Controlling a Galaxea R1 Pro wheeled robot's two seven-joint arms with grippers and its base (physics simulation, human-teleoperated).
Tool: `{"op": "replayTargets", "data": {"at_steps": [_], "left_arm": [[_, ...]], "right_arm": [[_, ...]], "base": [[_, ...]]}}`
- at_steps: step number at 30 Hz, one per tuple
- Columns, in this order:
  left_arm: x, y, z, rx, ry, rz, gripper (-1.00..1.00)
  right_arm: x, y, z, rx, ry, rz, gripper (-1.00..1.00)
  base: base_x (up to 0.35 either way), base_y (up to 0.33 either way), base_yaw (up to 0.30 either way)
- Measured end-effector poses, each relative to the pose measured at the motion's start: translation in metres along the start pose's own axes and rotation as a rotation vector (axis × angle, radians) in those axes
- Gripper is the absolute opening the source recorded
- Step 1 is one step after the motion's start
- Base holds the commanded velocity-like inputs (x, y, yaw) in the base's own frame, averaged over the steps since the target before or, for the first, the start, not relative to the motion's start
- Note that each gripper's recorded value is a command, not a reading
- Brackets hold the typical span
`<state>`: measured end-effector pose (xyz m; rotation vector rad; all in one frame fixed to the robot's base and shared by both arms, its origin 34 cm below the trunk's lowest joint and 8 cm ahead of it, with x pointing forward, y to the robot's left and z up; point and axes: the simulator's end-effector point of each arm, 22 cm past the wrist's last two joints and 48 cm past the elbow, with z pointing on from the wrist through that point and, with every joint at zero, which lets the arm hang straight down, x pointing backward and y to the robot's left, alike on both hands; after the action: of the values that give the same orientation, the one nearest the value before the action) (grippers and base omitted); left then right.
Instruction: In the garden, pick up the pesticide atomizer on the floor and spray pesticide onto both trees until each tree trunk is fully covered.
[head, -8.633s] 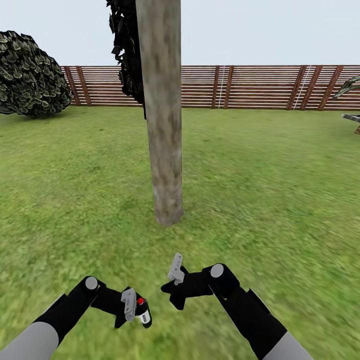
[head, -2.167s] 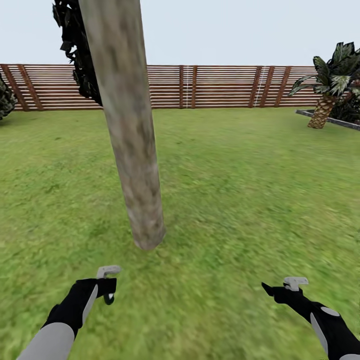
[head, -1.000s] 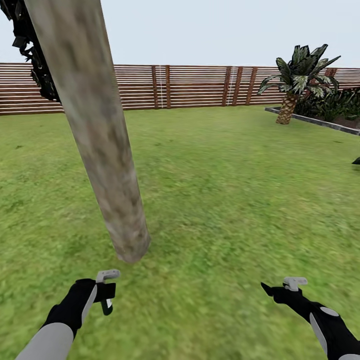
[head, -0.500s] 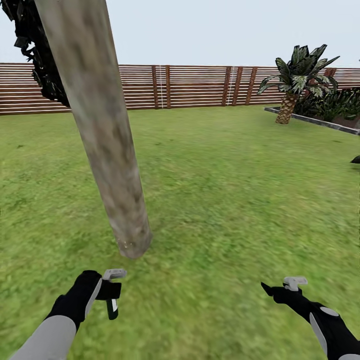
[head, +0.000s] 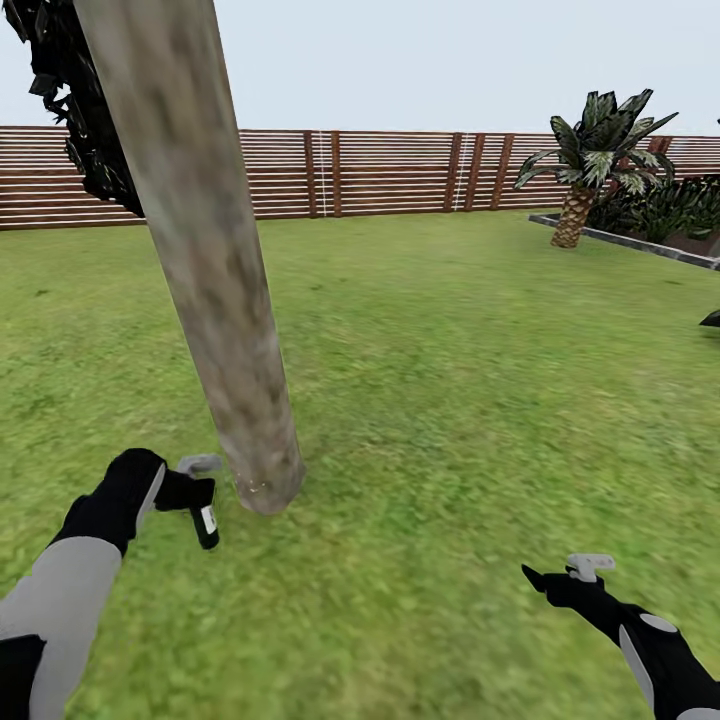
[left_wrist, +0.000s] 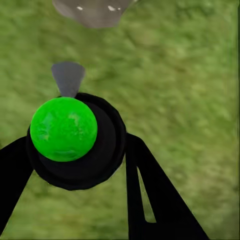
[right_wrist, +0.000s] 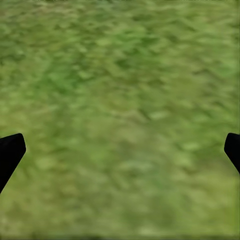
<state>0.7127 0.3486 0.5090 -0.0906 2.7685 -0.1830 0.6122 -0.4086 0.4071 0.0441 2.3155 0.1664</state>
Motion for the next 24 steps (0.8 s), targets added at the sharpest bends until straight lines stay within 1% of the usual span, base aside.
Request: {"op": "replayTargets", "data": {"at_steps": [1,3,5,6,7,8,10,11,12,13,15,17,20,24], "left_arm": [[-0.015,0.004,-0.009,-0.016,-0.019,0.011,-1.0],[-0.04,0.003,-0.022,-0.023,-0.053,0.02,-1.0],[-0.058,0.001,-0.031,-0.025,-0.078,0.025,-1.0],[-0.065,-0.001,-0.035,-0.03,-0.084,0.038,-1.0],[-0.063,-0.005,-0.033,-0.042,-0.073,0.072,-1.0],[-0.061,-0.006,-0.031,-0.051,-0.064,0.093,-1.0],[-0.054,-0.01,-0.026,-0.065,-0.043,0.13,-1.0],[-0.038,-0.01,-0.017,-0.069,-0.013,0.141,-1.0],[-0.021,-0.009,-0.008,-0.069,0.014,0.144,-1.0],[-0.011,-0.008,-0.003,-0.067,0.029,0.143,-1.0],[0.005,-0.006,0.005,-0.064,0.053,0.137,-1.0],[0.011,-0.005,0.007,-0.062,0.062,0.132,-1.0],[0.007,-0.005,0.004,-0.06,0.05,0.13,-1.0],[-0.028,-0.01,-0.013,-0.052,-0.007,0.131,-1.0]], "right_arm": [[-0.001,-0.001,0.0,0.001,-0.001,0.0,1.0],[-0.001,-0.001,0.0,0.001,-0.001,-0.001,1.0],[-0.001,-0.001,0.0,0.001,-0.001,-0.001,1.0],[-0.001,-0.001,0.0,0.001,-0.001,-0.001,1.0],[-0.001,-0.001,0.0,0.001,-0.001,-0.001,1.0],[0.0,-0.001,0.0,0.001,0.0,-0.001,1.0],[0.0,-0.001,0.0,0.001,0.0,-0.001,1.0],[0.0,-0.001,0.0,0.001,0.0,-0.001,1.0],[0.0,-0.001,0.0,0.001,0.001,-0.001,1.0],[0.0,0.0,0.0,0.0,0.001,-0.001,1.0],[0.001,0.0,0.001,-0.001,0.002,-0.001,1.0],[0.001,0.0,0.0,-0.001,0.002,-0.001,1.0],[0.0,0.0,0.0,-0.001,0.001,-0.001,1.0],[0.0,0.0,0.0,-0.001,0.001,-0.001,1.0]], "base": [[0.0,0.0,0.0],[0.0,0.0,0.0],[0.0,0.0,0.0],[0.0,0.0,0.0],[0.0,0.0,0.0],[0.0,0.0,0.0],[0.0,0.0,0.0],[-0.074,0.0,0.0],[-0.198,0.0,0.0],[-0.248,0.0,0.0],[-0.302,0.0,0.0],[-0.123,0.0,0.0],[-0.022,0.0,0.0],[-0.002,0.0,0.0]]}}
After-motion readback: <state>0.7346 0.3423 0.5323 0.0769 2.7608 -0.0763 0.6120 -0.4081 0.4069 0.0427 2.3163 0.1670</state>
